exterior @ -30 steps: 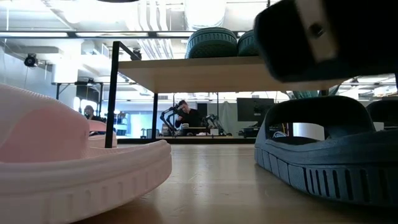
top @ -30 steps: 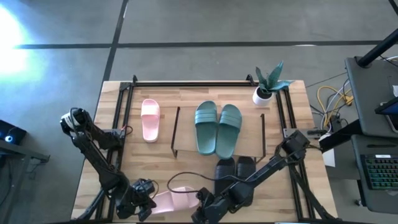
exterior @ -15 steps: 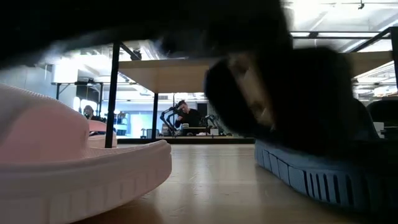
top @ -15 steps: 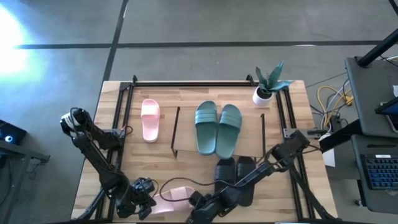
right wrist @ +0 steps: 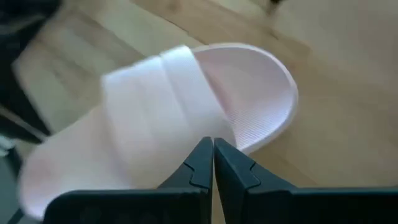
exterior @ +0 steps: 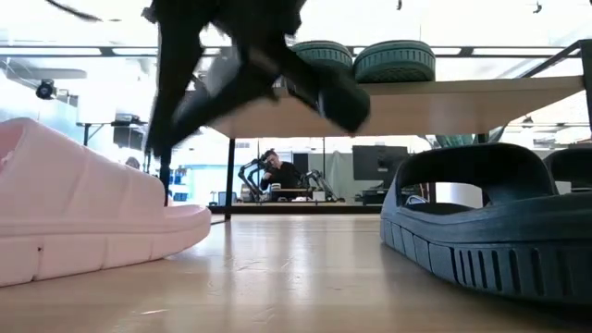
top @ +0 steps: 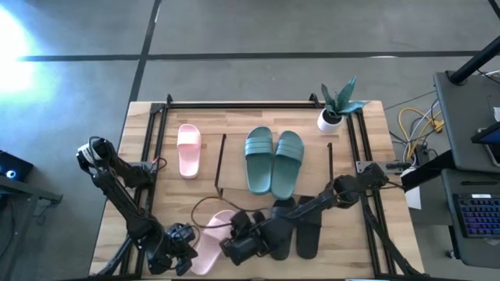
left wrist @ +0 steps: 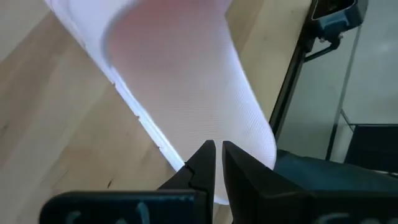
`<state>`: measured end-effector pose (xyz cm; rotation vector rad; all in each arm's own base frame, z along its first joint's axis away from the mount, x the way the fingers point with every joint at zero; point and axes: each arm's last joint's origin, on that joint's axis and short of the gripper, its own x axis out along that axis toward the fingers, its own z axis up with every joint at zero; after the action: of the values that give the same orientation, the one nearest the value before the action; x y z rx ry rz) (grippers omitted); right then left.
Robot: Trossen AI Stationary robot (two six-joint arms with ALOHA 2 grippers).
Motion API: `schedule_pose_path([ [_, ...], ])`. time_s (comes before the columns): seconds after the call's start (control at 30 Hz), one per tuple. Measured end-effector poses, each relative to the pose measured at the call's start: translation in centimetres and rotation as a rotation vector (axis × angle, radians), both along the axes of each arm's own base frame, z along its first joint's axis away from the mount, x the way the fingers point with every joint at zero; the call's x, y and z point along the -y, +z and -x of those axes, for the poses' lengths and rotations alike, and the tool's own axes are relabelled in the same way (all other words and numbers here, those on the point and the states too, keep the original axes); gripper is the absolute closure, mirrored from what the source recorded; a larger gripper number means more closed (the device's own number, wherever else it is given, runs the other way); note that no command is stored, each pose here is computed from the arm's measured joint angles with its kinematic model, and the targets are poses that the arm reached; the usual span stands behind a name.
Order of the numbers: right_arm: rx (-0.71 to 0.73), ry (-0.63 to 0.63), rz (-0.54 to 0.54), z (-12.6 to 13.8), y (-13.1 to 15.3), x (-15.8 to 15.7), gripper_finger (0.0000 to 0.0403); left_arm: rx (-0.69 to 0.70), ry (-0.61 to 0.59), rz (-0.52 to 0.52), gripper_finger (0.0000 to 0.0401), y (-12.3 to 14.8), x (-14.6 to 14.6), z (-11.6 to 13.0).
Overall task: Pick and place slides into the shelf
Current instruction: Put the pink slide under the shelf
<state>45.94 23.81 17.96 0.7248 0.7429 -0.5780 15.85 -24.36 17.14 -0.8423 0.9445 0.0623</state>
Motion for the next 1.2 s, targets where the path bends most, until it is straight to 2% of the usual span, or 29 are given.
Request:
schedule_pose_path([
  [0.23,-0.011,0.038,0.088,1.0,4.9,-0.8,0.0394,0.073,0.037,-0.072,0.0386,2.4,-0.8,0.6],
  [0.47,-0.004,0.037,0.173,3.6,9.0,-0.8,0.0394,0.172,0.150,-0.332,0.0386,6.1,-4.8,2.1],
  [0.6,-0.010,0.100,0.215,4.7,10.7,-1.0,0.0394,0.152,0.126,-0.441,0.0386,7.1,-6.9,2.3],
  [0.7,-0.026,0.160,0.205,5.7,11.8,-1.3,0.0394,0.141,0.090,-0.483,0.0386,7.1,-7.9,2.2],
  [0.8,-0.060,0.187,0.168,6.7,12.6,-1.6,0.0394,0.123,0.027,-0.608,0.0386,7.2,-9.2,1.5],
  [0.87,-0.087,0.190,0.158,7.5,12.8,-1.8,0.0394,0.092,0.017,-0.689,0.0386,7.7,-10.5,1.2],
  [0.93,-0.083,0.179,0.164,8.4,13.3,-2.2,0.0394,0.044,0.068,-0.759,0.0386,8.5,-12.1,0.9],
  [1.03,-0.037,0.162,0.189,9.8,14.4,-2.9,0.0394,-0.086,0.122,-0.873,0.0382,9.8,-14.7,0.7],
  [1.1,-0.016,0.145,0.186,10.5,15.0,-3.2,0.0394,-0.184,0.106,-0.941,0.0371,10.3,-16.2,0.3],
  [1.2,-0.020,0.098,0.155,11.4,15.2,-3.5,0.0391,-0.313,0.105,-0.960,0.0340,10.5,-18.2,-0.5],
])
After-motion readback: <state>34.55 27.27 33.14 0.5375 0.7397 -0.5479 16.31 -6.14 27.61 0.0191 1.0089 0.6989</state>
